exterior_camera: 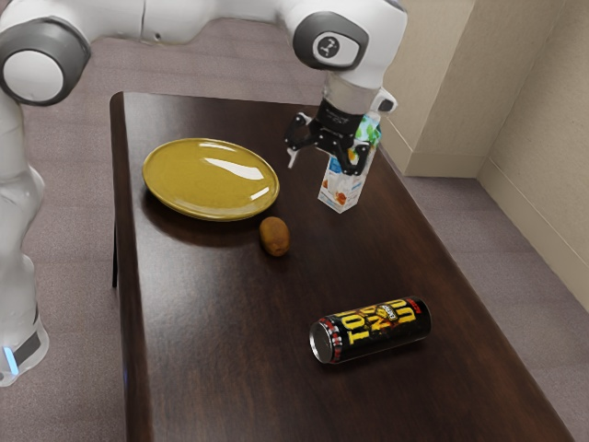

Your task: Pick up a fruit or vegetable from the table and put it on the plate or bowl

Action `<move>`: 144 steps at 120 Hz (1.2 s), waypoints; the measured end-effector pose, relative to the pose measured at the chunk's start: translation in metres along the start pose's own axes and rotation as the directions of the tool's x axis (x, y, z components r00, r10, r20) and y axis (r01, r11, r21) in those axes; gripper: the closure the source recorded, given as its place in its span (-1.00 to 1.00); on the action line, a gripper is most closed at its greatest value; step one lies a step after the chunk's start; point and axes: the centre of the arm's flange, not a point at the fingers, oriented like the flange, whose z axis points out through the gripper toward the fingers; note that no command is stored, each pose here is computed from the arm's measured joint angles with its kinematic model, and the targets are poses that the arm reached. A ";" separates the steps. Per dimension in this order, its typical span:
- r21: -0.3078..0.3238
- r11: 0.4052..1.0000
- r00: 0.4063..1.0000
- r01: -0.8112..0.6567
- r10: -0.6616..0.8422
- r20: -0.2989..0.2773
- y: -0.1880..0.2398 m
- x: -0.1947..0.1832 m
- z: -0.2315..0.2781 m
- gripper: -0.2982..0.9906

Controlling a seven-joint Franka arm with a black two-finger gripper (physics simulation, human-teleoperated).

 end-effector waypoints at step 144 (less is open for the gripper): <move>-0.088 0.764 0.769 0.639 -0.636 0.064 -0.075 0.023 0.088 -0.54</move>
